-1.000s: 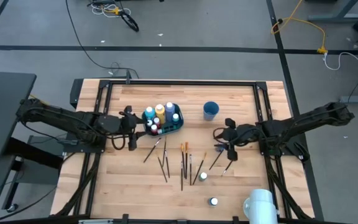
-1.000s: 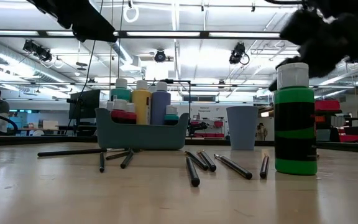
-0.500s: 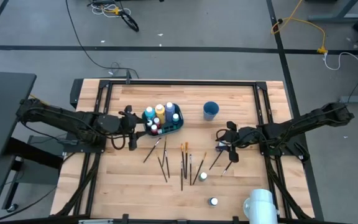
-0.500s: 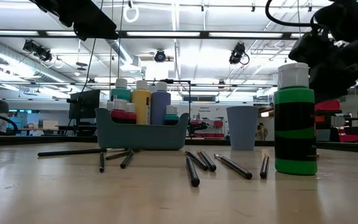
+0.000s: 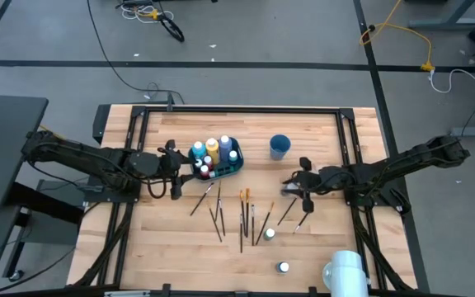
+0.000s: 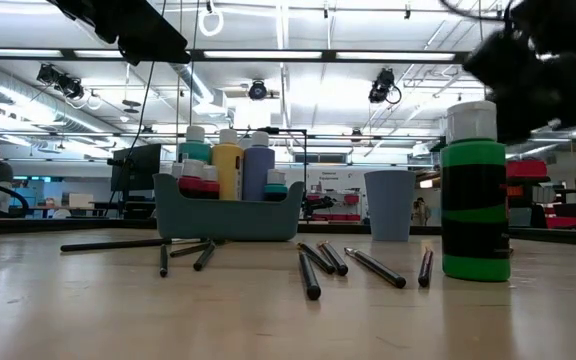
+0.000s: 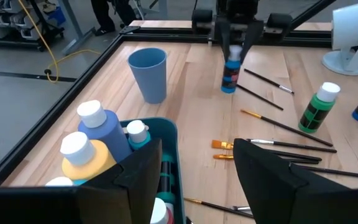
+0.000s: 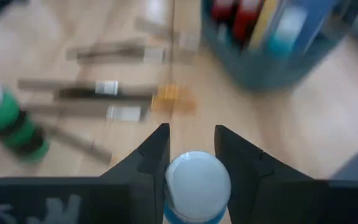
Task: Pick & Place Paint Supplies
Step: Put the small blue paint bottle into the blue bin
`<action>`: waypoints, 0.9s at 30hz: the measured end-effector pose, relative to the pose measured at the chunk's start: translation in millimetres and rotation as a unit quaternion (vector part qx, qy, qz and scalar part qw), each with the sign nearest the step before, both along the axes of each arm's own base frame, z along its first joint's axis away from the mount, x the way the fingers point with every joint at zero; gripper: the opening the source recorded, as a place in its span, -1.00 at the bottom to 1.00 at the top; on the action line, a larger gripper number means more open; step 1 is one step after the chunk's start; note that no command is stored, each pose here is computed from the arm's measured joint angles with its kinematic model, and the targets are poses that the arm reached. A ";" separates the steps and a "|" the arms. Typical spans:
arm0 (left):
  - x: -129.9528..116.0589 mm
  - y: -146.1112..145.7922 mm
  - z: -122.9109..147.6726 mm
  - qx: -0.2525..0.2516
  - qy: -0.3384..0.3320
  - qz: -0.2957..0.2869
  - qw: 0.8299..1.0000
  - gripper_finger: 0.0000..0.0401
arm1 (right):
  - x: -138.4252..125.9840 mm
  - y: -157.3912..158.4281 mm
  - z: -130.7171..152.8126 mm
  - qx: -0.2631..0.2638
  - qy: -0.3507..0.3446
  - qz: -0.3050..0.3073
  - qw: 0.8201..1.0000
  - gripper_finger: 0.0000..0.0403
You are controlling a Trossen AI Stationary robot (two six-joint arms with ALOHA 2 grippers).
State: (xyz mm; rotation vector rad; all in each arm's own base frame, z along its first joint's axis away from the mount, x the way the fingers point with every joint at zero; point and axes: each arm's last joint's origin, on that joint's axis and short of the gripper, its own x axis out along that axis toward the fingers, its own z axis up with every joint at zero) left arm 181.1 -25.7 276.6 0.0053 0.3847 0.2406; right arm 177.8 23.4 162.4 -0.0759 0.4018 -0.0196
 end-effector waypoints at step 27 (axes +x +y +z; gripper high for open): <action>4.0 -0.8 10.6 0.043 -0.046 -0.019 0.998 0.05 | 154.5 -7.2 59.5 -0.016 -0.234 -0.120 0.965 -0.47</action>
